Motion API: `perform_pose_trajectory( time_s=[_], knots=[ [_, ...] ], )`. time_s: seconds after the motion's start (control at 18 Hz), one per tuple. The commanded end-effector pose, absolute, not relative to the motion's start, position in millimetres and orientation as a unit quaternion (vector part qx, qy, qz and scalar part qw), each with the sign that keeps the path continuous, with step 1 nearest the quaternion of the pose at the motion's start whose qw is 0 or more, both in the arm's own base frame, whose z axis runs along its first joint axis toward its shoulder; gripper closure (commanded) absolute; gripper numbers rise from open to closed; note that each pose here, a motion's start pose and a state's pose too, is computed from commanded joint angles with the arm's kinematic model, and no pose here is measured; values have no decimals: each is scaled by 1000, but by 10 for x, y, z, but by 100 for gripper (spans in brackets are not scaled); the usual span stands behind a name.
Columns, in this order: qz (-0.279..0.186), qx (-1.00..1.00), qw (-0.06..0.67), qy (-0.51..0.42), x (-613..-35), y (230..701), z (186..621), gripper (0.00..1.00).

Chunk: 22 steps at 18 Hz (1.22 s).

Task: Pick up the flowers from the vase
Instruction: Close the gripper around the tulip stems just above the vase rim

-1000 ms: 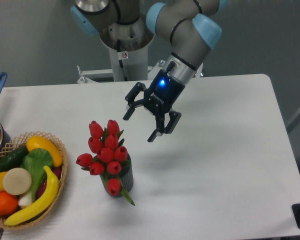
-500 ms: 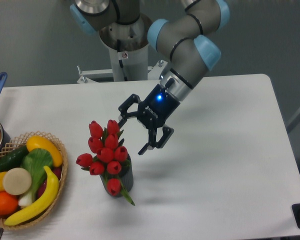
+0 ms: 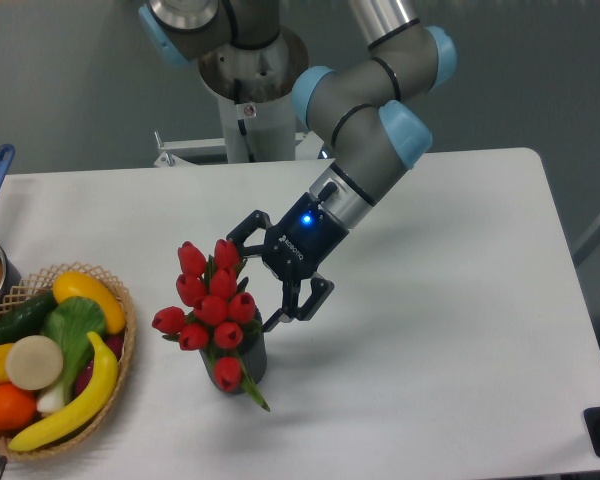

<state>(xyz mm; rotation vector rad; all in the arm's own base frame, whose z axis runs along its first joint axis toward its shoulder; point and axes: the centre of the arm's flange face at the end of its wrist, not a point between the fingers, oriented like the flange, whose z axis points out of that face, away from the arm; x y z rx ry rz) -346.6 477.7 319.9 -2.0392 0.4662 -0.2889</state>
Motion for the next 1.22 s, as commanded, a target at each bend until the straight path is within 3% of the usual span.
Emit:
perform_pose_trajectory(
  time_s=[0.83,1.22],
  knots=[
    [-126,-838,491,204,-3396,4914,3156,1],
    [-124,-837,491,205,-3423,4932,3162,45]
  ],
)
